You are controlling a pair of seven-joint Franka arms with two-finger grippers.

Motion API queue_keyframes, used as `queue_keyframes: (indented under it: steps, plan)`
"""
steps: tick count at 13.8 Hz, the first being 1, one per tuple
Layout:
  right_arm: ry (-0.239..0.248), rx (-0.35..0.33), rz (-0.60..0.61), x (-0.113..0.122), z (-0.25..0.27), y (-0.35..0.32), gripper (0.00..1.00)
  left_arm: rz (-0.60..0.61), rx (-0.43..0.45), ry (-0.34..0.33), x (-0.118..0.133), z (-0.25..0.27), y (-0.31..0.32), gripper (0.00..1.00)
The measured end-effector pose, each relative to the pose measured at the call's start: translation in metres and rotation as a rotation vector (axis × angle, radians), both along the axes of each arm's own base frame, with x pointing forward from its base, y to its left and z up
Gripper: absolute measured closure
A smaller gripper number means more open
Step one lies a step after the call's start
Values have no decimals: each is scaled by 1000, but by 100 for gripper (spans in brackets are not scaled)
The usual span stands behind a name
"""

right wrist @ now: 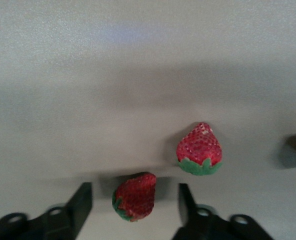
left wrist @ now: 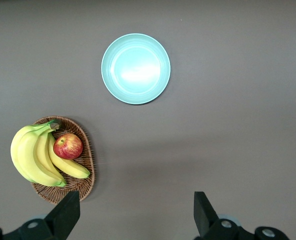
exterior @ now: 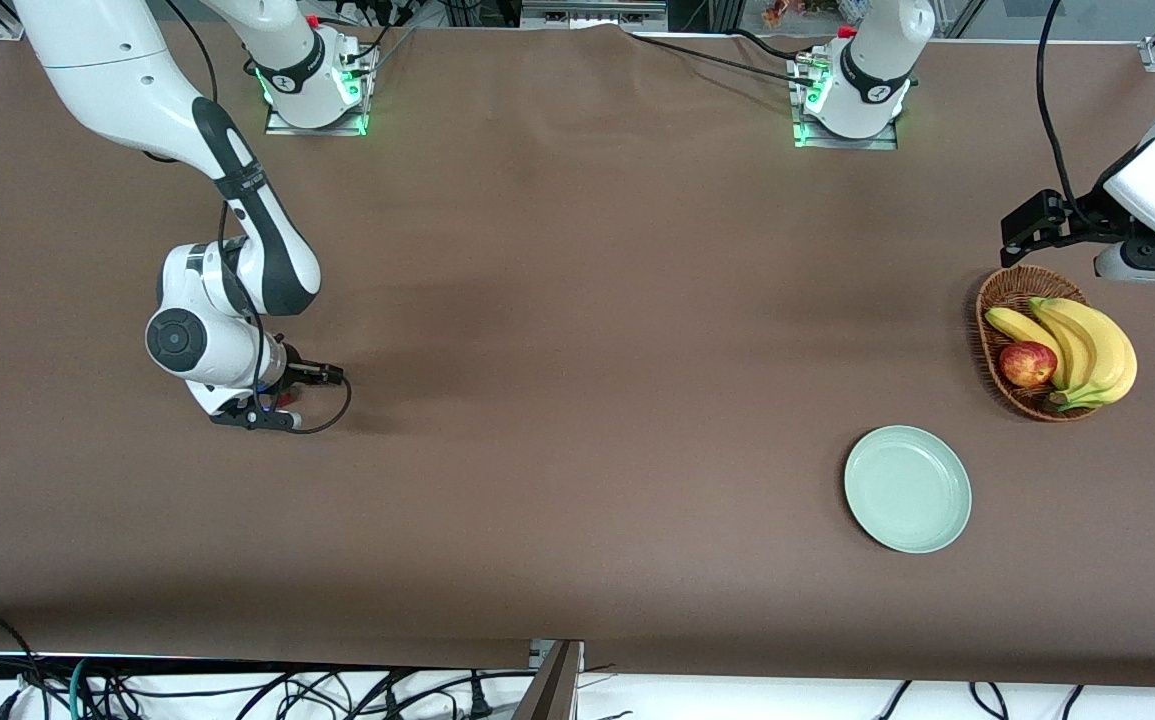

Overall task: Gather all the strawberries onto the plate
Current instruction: 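Carry the strawberry to the table middle and open the right gripper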

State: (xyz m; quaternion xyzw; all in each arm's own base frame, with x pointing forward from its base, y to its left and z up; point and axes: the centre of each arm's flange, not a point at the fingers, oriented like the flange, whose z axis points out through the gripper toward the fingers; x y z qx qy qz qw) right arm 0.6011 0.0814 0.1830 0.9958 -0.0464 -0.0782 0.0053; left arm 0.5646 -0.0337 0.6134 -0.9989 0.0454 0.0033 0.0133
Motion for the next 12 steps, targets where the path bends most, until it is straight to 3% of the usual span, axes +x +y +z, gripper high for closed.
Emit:
queue_keyframes:
  steps: [3, 4, 9, 12]
  plan:
    - [1, 0, 0, -1, 0, 0, 60, 0, 0, 0, 0, 0, 0, 0]
    - [0, 0, 0, 0, 0, 0, 66, 0, 0, 0, 0, 0, 0, 0]
    - [-18, 10, 10, 4, 8, 10, 66, 0, 0, 0, 0, 0, 0, 0]
    - [-65, 36, -51, 16, 49, 85, 66, 0, 0, 2, 0, 0, 0, 0]
